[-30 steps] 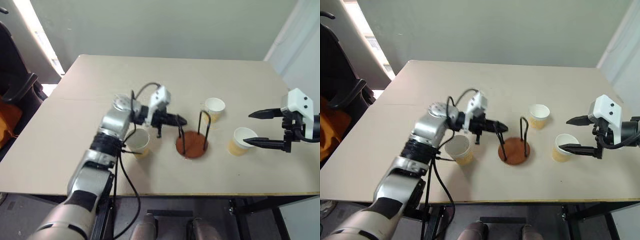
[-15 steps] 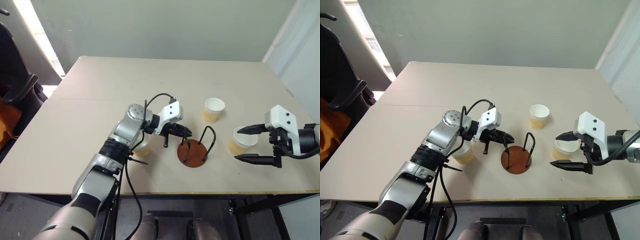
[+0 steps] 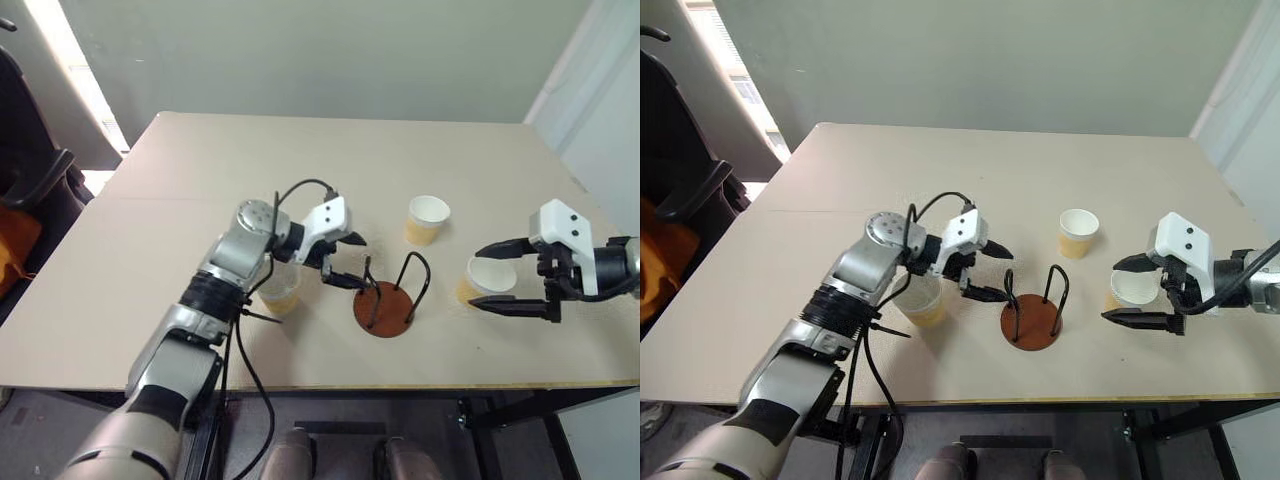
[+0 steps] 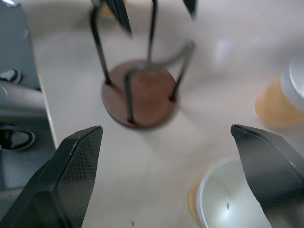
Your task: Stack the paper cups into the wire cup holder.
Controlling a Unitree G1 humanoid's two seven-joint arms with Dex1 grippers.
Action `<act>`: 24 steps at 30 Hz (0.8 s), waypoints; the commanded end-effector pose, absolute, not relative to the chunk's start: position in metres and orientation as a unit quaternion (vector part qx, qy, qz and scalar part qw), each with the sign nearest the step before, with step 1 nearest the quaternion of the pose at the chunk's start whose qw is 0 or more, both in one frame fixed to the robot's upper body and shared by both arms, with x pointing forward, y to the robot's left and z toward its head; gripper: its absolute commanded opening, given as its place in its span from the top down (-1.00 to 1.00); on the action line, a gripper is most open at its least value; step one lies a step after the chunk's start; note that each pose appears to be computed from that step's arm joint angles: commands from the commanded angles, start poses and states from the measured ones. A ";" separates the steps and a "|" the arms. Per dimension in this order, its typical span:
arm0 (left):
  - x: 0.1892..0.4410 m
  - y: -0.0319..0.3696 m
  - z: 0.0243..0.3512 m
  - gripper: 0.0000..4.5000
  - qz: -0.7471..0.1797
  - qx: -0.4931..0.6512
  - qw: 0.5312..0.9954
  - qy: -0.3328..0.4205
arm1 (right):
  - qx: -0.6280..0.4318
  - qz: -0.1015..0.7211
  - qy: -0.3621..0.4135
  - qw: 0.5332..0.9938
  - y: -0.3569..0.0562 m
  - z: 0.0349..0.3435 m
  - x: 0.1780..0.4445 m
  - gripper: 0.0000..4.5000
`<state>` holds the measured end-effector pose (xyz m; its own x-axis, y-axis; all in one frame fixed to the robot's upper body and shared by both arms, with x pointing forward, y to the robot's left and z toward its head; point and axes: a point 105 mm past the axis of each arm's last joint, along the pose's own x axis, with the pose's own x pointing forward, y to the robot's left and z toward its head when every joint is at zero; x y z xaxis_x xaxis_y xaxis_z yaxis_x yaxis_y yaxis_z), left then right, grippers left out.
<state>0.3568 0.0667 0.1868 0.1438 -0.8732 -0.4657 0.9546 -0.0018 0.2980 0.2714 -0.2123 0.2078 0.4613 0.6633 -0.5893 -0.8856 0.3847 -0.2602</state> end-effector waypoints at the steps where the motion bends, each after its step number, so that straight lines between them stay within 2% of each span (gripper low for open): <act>1: 0.349 0.081 0.232 -0.99 -0.643 0.287 0.710 0.010 | -0.308 0.465 0.210 0.803 -0.221 0.210 0.274 -1.00; 6: 0.315 0.102 0.280 -0.99 -0.650 0.247 0.717 -0.047 | -0.322 0.454 0.236 0.796 -0.226 0.195 0.282 -1.00; 8: 0.301 0.108 0.287 -0.99 -0.647 0.258 0.716 -0.048 | -0.327 0.451 0.243 0.794 -0.227 0.187 0.289 -1.00; 15: 0.280 0.122 0.258 -0.99 -0.622 0.291 0.727 0.025 | -0.345 0.443 0.272 0.781 -0.230 0.162 0.306 -1.00; 18: 0.279 0.125 0.251 -1.00 -0.607 0.299 0.735 0.041 | -0.347 0.457 0.276 0.771 -0.227 0.159 0.307 -0.60; 24: 0.278 0.131 0.250 -1.00 -0.590 0.304 0.746 0.047 | -0.383 0.460 0.257 0.758 -0.224 0.174 0.314 0.38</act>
<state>0.2824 0.1302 0.2399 0.2796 -0.8517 -0.4431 0.9262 0.1176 0.3583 0.3117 -0.2235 0.1587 0.4165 0.5116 -0.7515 -0.9050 0.3121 -0.2891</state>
